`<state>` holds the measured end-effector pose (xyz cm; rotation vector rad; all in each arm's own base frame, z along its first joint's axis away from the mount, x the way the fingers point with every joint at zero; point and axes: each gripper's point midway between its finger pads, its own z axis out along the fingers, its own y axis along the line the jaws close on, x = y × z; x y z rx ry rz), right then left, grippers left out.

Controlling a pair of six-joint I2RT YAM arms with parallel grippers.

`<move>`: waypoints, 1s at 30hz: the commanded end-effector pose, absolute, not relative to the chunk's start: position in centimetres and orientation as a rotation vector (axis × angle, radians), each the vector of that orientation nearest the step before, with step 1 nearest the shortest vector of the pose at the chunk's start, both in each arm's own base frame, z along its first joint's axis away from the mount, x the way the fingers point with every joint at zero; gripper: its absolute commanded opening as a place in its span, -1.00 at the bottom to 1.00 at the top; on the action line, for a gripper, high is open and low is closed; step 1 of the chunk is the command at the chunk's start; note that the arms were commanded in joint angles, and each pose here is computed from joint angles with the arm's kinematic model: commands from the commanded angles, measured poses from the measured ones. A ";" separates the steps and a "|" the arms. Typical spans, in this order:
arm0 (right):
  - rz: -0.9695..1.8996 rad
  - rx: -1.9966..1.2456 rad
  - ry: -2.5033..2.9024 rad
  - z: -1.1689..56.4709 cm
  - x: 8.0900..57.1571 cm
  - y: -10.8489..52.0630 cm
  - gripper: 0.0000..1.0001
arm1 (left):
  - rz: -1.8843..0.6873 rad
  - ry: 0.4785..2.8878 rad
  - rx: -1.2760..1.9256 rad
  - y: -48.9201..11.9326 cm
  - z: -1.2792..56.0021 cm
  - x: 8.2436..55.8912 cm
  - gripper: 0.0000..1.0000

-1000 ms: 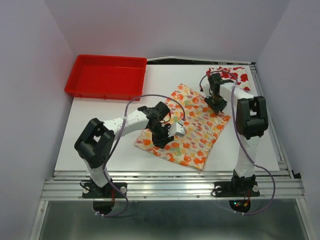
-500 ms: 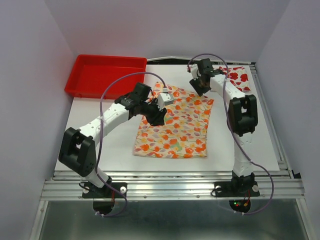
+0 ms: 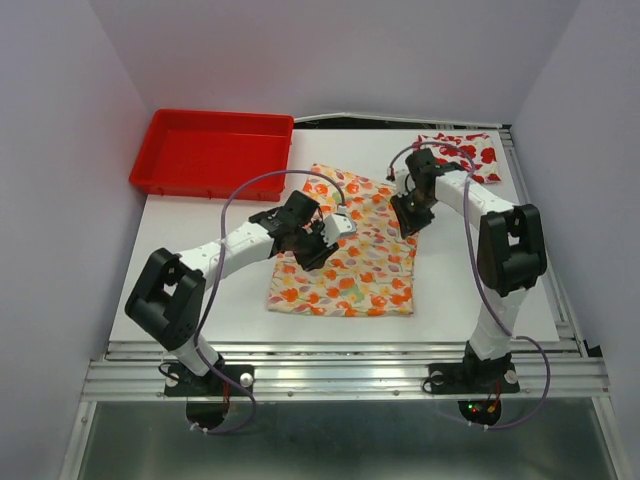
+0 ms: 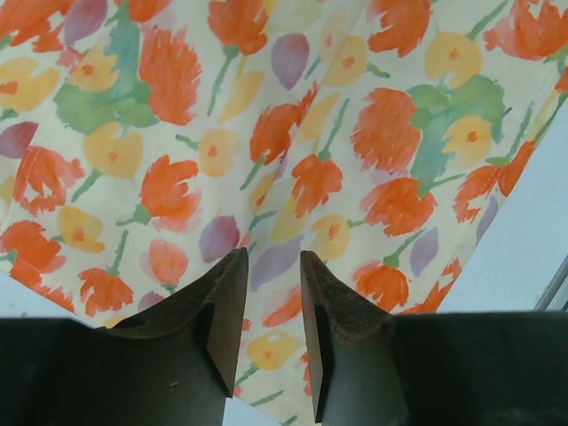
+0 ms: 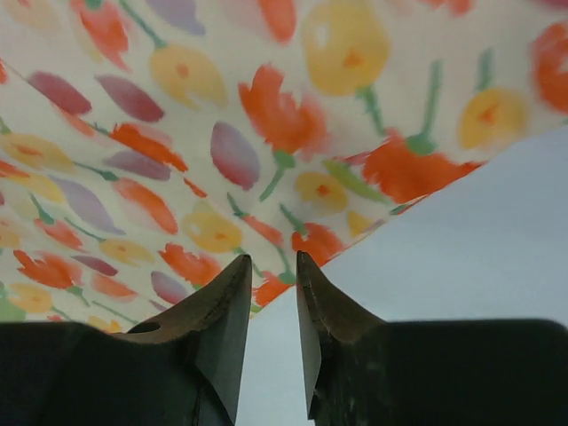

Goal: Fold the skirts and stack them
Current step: Flatten the skirt out

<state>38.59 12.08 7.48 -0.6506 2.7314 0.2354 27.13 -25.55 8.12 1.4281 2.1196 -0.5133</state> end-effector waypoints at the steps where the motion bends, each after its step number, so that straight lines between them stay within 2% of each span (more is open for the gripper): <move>1: 0.443 -0.515 2.901 4.6 34.3 13.0 -0.36 | -0.463 2.080 1.452 -26.2 8.1 27.5 -0.18; 6: 0.441 -0.365 3.016 2.0 32.7 10.4 -0.38 | -0.425 2.072 1.502 -26.4 7.1 26.6 -0.18; 12: 0.361 -0.334 3.050 0.1 32.2 7.9 -0.98 | -0.423 2.078 1.514 -27.1 6.1 25.9 -0.19; 18: 0.153 -0.429 2.971 0.7 34.6 5.7 -0.99 | -0.409 2.042 1.585 -26.2 6.0 25.0 -0.18; 21: 0.143 -0.525 2.880 2.7 35.9 5.6 -0.99 | -0.375 2.018 1.640 -24.7 6.2 24.0 -0.17; 23: 0.199 -0.598 2.803 4.6 35.9 6.3 -0.94 | -0.377 1.981 1.682 -23.9 6.6 23.1 -0.17; 25: 0.269 -0.738 2.668 8.2 35.4 7.2 -0.78 | -0.398 1.978 1.713 -23.2 6.7 21.9 -0.17; 27: 0.287 -0.885 2.591 9.9 34.0 7.3 -0.43 | -0.436 1.949 1.739 -22.9 7.3 20.9 -0.17; 28: 0.288 -0.928 2.514 12.0 33.4 7.5 -0.13 | -0.443 1.964 1.747 -22.3 7.5 20.4 -0.15; 30: 0.273 -1.053 2.449 12.5 31.5 7.2 0.05 | -0.475 1.975 1.775 -21.7 7.6 19.6 -0.07</move>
